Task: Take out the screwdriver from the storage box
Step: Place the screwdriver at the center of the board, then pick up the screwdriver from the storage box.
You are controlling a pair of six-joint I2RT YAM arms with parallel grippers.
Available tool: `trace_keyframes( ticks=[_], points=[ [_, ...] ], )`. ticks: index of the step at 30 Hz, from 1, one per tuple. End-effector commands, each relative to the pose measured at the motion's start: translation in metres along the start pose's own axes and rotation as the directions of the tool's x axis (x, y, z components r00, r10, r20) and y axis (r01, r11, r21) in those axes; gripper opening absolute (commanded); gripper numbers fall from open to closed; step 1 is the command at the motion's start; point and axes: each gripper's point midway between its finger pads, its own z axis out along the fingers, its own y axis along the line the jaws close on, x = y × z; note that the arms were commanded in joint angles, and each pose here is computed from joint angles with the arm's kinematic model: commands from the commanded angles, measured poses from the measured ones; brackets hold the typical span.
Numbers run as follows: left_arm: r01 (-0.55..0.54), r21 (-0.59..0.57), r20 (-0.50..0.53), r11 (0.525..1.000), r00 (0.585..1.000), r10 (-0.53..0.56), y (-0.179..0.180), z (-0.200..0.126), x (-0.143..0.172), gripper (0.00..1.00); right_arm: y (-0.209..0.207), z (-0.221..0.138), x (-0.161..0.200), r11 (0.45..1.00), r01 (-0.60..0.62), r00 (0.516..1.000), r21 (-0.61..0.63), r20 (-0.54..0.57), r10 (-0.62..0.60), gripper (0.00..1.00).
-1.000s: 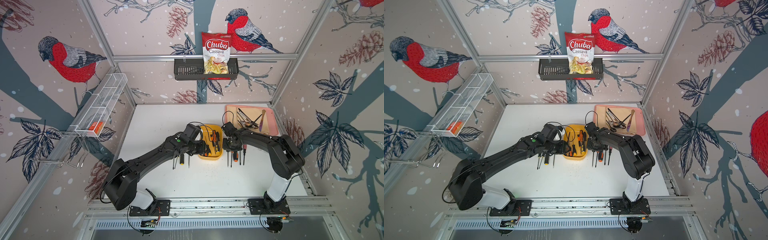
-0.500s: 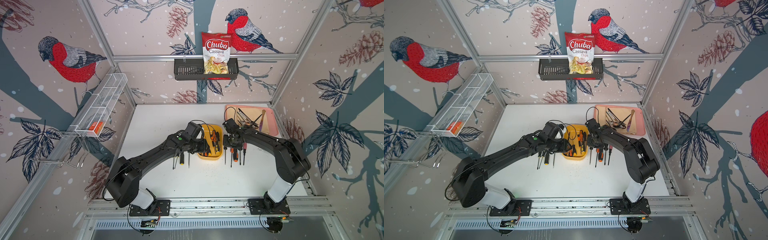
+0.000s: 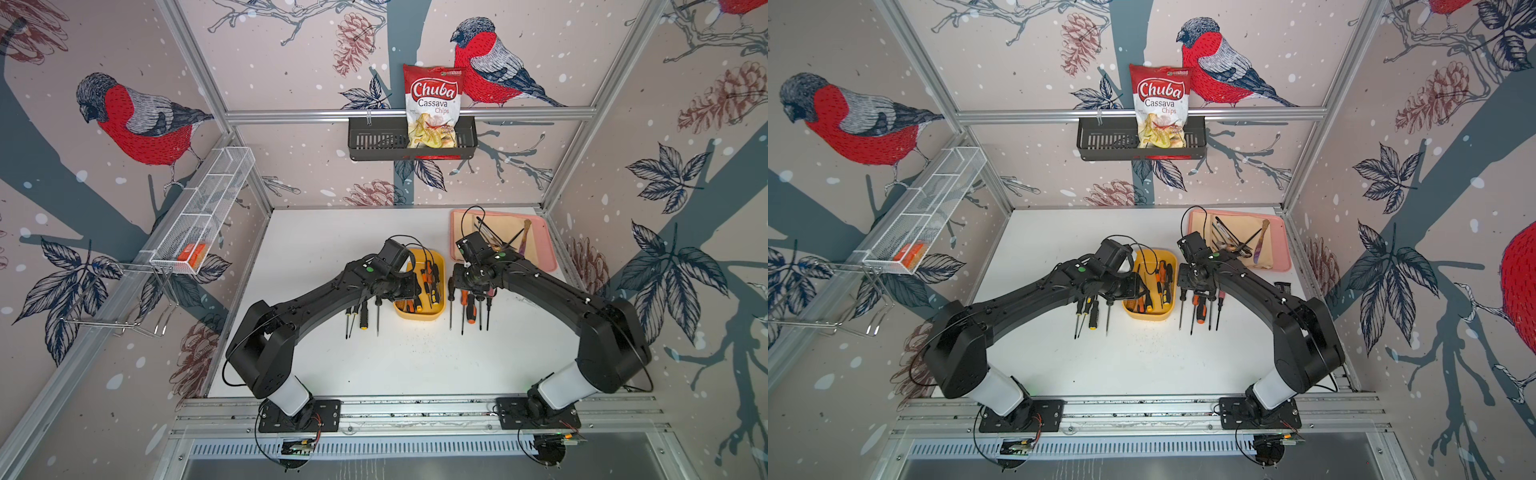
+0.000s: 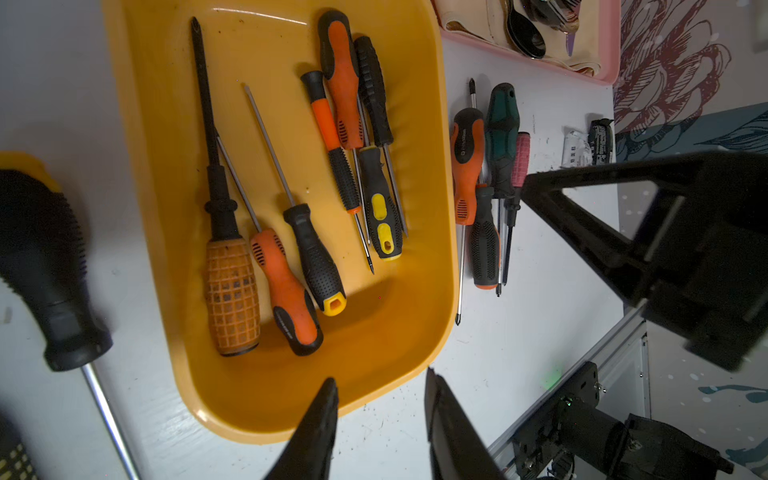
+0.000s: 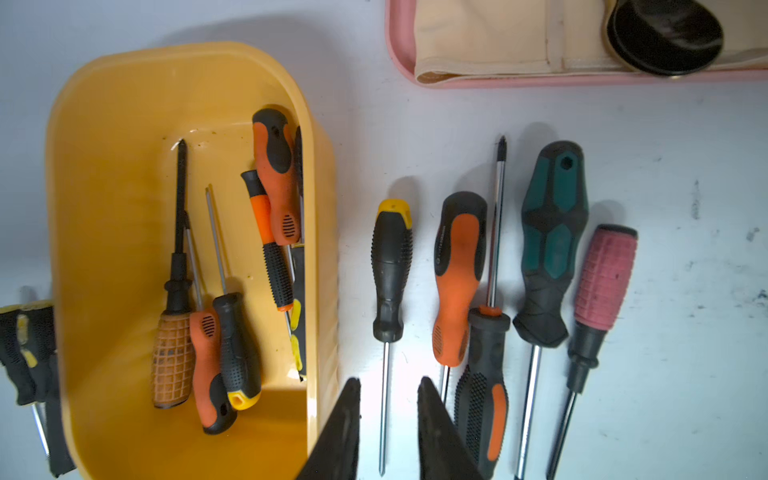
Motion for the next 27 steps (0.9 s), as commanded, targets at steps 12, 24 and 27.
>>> trace_keyframes(
  ticks=[12,24,27],
  points=[
    [0.098,-0.178,-0.034,0.979,0.994,-0.106,0.021,0.041,-0.009,0.38,0.052,-0.055,0.032,0.881,0.143,0.99,-0.451,0.063,-0.128,0.3],
    [0.107,-0.294,-0.076,0.95,0.988,-0.134,0.034,0.084,-0.005,0.38,0.039,-0.061,0.045,0.852,0.145,0.989,-0.503,0.069,-0.128,0.31],
    [0.114,-0.324,-0.082,0.939,0.986,-0.148,0.042,0.092,-0.002,0.37,0.036,-0.062,0.044,0.849,0.142,0.99,-0.509,0.07,-0.123,0.31]
  ],
)
